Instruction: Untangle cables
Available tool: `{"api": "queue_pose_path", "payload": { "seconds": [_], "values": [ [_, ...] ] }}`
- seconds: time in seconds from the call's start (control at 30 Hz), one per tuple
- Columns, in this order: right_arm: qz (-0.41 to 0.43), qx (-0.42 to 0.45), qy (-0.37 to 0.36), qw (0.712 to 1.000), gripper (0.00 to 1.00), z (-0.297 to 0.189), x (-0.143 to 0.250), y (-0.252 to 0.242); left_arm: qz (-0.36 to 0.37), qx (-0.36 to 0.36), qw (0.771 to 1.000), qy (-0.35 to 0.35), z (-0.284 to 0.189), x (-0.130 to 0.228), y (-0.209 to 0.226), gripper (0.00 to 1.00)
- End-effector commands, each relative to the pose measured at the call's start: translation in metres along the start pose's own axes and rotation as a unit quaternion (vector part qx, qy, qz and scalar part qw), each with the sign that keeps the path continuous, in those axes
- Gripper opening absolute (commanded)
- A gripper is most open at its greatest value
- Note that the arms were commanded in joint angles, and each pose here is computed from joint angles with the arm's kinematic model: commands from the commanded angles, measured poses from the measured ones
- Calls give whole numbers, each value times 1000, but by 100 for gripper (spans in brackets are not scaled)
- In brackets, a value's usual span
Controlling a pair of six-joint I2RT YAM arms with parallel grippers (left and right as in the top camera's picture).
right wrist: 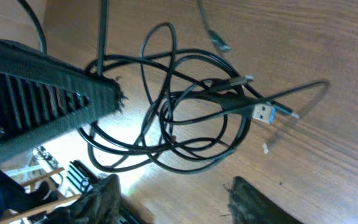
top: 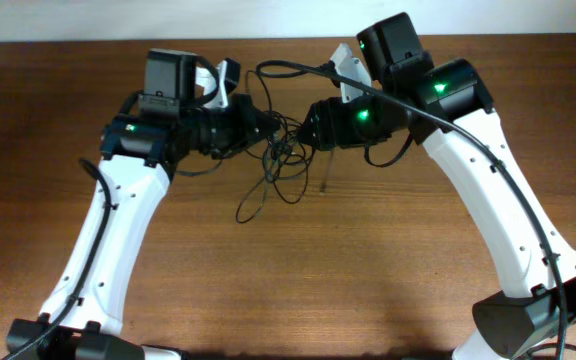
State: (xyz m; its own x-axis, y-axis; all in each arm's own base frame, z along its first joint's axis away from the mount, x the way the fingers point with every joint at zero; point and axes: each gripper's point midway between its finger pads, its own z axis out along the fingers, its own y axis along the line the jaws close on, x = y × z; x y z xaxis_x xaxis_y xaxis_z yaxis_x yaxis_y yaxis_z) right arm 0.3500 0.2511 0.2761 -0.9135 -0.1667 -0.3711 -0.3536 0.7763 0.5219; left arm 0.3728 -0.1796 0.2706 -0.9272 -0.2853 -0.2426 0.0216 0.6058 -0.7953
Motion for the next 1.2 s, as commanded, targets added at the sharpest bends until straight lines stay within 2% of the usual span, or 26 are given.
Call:
{"api": "queue_pose_path", "payload": {
  "seconds": [0.0, 0.1, 0.27, 0.43, 0.5, 0.63, 0.67, 0.73, 0.77, 0.83, 0.87, 0.97, 1.03, 1.17],
  "values": [
    [-55, -18, 3, 998, 50, 4, 1, 12, -16, 57, 998, 6, -20, -5, -20, 0],
    [-141, -80, -11, 987, 49, 5, -3, 42, -38, 94, 995, 21, -31, -5, -25, 0],
    [-242, -103, -22, 965, 49, 13, -1, 66, -35, 139, 988, 54, -37, 5, -40, 0],
    [-254, -105, -2, 961, 28, 32, 3, 64, -34, 158, 984, 68, -39, 10, -47, 1],
    [-254, -105, -1, 962, 16, 34, 3, 63, -33, 158, 985, 68, -39, 10, -47, 1],
    [-254, -104, -2, 962, 7, 33, 3, 63, -29, 144, 987, 57, -37, 6, -42, 4],
    [-253, -104, -3, 962, 4, 32, 2, 63, -21, 137, 989, 50, -36, 4, -39, 6],
    [-253, -108, -4, 962, 4, 30, 3, 65, -8, 117, 992, 34, -34, 0, -32, 22],
    [-252, -108, -7, 962, 4, 28, 2, 66, -8, 95, 995, 20, -32, -5, -25, 38],
    [-238, -108, -18, 965, 4, 18, -1, 67, 19, 58, 998, -5, -30, -12, -11, 63],
    [-215, -106, -27, 970, 4, 9, -6, 64, 19, 31, 999, -12, -29, -13, -1, 67],
    [-140, -99, -35, 985, 4, -2, -14, 53, 11, -24, 999, -19, -27, -11, 20, 67],
    [-96, -94, -36, 990, 4, -3, -17, 47, 46, -29, 998, -13, -26, -8, 23, 64],
    [-80, -94, -35, 992, 4, -4, -18, 45, 78, -34, 996, 3, -25, 0, 25, 59]
  ]
}}
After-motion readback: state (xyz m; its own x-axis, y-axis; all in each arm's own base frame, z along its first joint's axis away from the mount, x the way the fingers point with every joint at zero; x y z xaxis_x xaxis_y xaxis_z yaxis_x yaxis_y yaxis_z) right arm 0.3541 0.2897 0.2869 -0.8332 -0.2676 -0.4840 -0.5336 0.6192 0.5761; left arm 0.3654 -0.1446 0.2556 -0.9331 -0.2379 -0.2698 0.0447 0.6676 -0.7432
